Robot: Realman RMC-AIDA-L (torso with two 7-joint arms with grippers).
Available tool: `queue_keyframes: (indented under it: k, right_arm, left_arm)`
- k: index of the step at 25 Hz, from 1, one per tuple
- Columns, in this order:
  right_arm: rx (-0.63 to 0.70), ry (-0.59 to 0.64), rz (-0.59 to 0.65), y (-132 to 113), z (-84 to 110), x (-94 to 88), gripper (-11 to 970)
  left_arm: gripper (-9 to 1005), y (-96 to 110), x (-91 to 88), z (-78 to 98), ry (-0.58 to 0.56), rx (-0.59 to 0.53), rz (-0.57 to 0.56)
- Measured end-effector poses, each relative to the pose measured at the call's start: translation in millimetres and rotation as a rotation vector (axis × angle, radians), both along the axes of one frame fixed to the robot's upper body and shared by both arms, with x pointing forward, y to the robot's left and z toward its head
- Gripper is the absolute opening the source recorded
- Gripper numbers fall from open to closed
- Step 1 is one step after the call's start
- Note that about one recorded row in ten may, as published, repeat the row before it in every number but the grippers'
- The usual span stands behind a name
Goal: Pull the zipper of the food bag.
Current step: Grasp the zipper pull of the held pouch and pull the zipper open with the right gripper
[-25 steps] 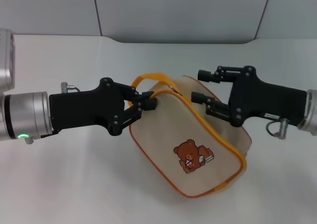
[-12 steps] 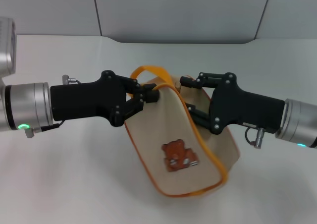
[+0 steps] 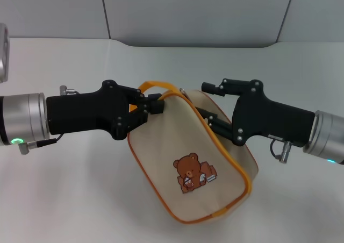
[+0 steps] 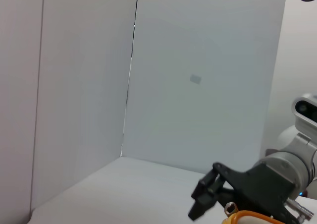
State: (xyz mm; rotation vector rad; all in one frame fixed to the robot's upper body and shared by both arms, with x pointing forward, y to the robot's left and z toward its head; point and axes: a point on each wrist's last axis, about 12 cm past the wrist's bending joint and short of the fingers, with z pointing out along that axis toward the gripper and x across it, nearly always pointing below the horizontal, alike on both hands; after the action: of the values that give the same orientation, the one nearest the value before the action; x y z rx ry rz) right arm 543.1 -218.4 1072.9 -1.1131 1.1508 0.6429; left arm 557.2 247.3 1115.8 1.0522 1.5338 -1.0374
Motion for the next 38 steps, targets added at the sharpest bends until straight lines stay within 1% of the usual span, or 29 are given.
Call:
queue_keyframes:
  k: [5, 11, 24, 28, 30, 32, 38]
  right_arm:
    - [0.036, -0.021, 0.009, -0.7, 4.6, -1.7, 446]
    - [0.152, -0.024, 0.038, -4.9, 14.3, -10.5, 446]
    - [0.132, 0.030, 0.002, 8.2, 8.6, -0.4, 445]
    - [0.123, 0.038, -0.022, 7.6, 7.0, 2.0, 445]
    - [0.143, 0.041, -0.043, 4.6, 7.9, 2.4, 445]
    - [0.188, 0.041, -0.026, 3.2, 12.3, -0.4, 445]
    - [0.206, 0.046, 0.019, 7.5, 15.9, -2.0, 446]
  left_arm:
    - [63, 1.0, -0.7, -1.5, 0.007, 0.008, 0.001]
    - [63, 0.2, -1.2, -3.8, 0.011, 0.008, 0.007]
    - [63, -2.5, -2.5, -4.0, 0.008, 0.005, -0.004]
    - [63, -2.1, -2.6, -4.0, 0.008, 0.003, -0.002]
    - [63, -1.6, -3.0, -4.3, 0.009, 0.003, 0.000]
    - [63, -1.2, -3.2, -4.6, 0.009, 0.003, 0.001]
    - [63, -1.7, -1.6, -4.2, 0.004, 0.007, 0.007]
